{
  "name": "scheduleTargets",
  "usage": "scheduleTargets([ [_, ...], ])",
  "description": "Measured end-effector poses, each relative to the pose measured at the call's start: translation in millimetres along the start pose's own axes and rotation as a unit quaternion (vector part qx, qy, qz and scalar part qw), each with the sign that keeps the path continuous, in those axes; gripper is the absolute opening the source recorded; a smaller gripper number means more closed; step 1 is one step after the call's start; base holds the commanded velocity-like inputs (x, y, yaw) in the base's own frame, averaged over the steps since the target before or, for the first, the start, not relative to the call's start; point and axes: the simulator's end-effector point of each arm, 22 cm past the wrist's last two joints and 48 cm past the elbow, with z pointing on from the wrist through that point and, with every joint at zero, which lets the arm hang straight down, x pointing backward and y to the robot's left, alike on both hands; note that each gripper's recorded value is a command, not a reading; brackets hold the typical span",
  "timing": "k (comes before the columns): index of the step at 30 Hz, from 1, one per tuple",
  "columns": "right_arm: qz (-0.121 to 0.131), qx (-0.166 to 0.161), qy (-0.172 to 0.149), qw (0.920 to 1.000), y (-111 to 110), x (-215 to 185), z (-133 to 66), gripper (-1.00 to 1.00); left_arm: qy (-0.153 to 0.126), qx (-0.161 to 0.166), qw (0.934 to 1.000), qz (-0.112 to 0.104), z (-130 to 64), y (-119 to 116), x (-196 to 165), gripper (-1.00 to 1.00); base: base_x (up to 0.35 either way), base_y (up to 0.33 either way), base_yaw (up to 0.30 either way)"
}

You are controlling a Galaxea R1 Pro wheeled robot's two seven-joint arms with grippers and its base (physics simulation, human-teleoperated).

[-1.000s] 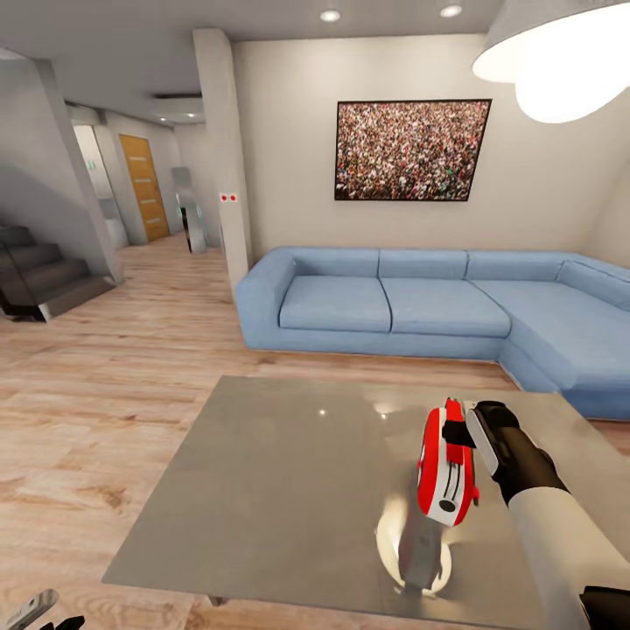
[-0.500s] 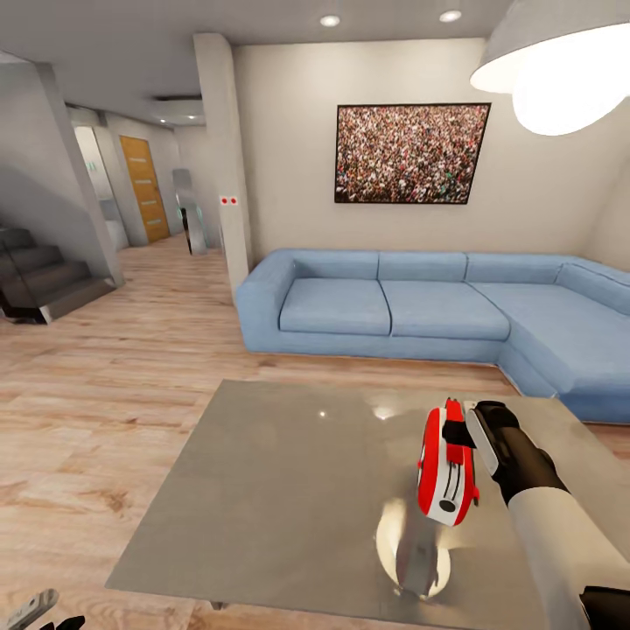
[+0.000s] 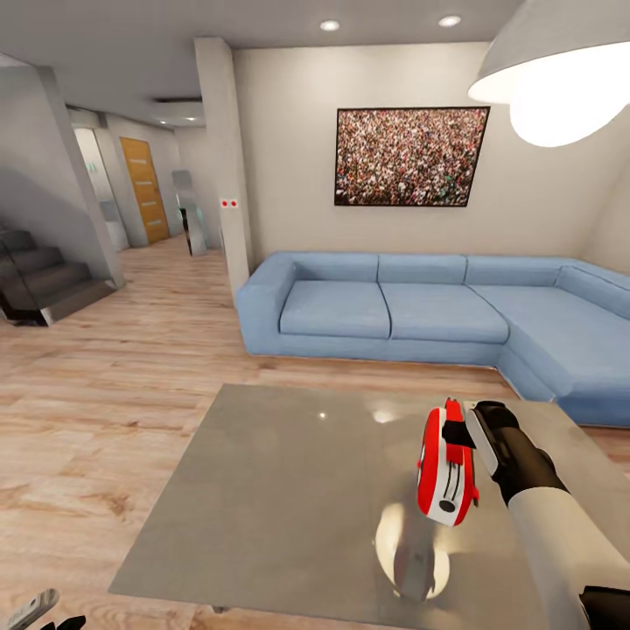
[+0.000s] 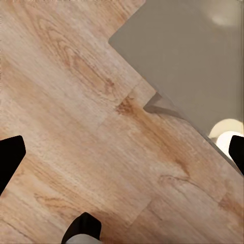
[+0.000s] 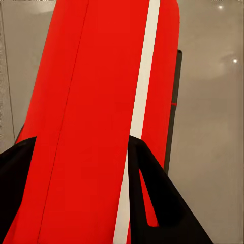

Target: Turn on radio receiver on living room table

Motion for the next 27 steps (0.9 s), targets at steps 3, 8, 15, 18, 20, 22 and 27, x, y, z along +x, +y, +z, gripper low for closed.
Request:
scheduleTargets([
  [3,0.000,0.000,0.000,1.0000,-0.1,-3.0,-4.1,-1.00,0.000,0.000,1.0000,0.000,-4.4,-1.3,-2.5,1.00,0.000,0.000,0.000],
  [8,0.000,0.000,0.000,1.0000,-1.0,-7.6,-10.7,-1.00,0.000,0.000,1.0000,0.000,-11.4,-3.3,-6.3,1.00,0.000,0.000,0.000],
  [15,0.000,0.000,0.000,1.0000,-1.9,-14.0,-20.0,-1.00,0.000,0.000,1.0000,0.000,-21.3,-5.8,-11.5,1.00,0.000,0.000,0.000],
  [18,0.000,0.000,0.000,1.0000,-2.1,-16.8,-24.0,-1.00,0.000,0.000,1.0000,0.000,-25.4,-7.0,-13.7,1.00,0.000,0.000,0.000],
  [20,0.000,0.000,0.000,1.0000,-2.3,-18.4,-26.5,-1.00,0.000,0.000,1.0000,0.000,-28.2,-7.6,-15.0,1.00,0.000,0.000,0.000],
  [22,0.000,0.000,0.001,1.0000,-2.6,-20.1,-29.1,-1.00,0.001,0.000,1.0000,0.000,-30.8,-8.3,-16.3,1.00,0.000,0.000,0.000],
  [27,0.000,0.000,0.001,1.0000,-3.4,-24.2,-35.5,-1.00,0.001,0.000,1.0000,0.000,-37.6,-9.9,-19.6,1.00,0.000,0.000,0.000],
])
